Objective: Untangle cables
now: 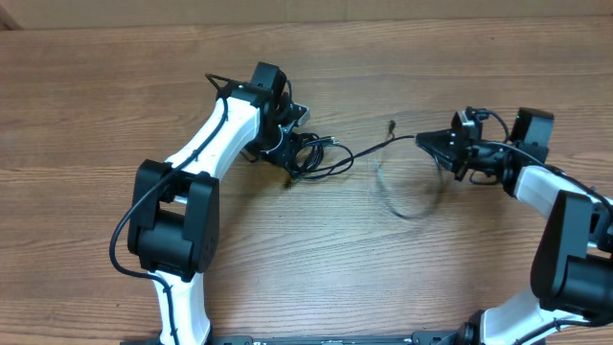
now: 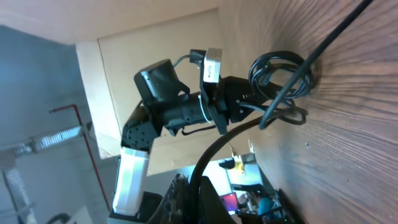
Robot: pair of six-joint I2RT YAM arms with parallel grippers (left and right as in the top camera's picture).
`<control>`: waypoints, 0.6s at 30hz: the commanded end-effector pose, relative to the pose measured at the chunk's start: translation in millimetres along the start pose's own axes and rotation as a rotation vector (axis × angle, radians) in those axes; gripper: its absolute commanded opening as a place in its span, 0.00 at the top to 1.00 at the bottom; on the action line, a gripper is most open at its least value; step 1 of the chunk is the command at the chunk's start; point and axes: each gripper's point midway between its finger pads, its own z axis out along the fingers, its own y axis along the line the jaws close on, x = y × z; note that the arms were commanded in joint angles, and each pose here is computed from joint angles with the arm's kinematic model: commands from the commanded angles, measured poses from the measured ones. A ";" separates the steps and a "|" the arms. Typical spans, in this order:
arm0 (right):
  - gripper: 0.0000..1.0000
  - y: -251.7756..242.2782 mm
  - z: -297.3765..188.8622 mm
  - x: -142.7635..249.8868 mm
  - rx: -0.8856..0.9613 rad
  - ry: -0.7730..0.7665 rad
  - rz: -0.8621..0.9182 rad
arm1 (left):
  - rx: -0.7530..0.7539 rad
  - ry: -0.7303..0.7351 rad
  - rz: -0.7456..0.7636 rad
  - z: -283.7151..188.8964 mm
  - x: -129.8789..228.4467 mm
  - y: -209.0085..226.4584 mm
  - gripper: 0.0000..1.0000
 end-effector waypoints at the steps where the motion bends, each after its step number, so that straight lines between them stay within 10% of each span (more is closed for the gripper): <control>1: 0.96 1.1 -6.4 3.7 -0.026 0.012 -0.062 | -0.074 0.001 -0.034 -5.8 2.0 13.1 0.96; 18: 0.96 -146.3 -65.9 -18.6 0.747 -0.425 0.237 | -0.131 0.006 -0.081 -6.8 3.6 22.7 0.96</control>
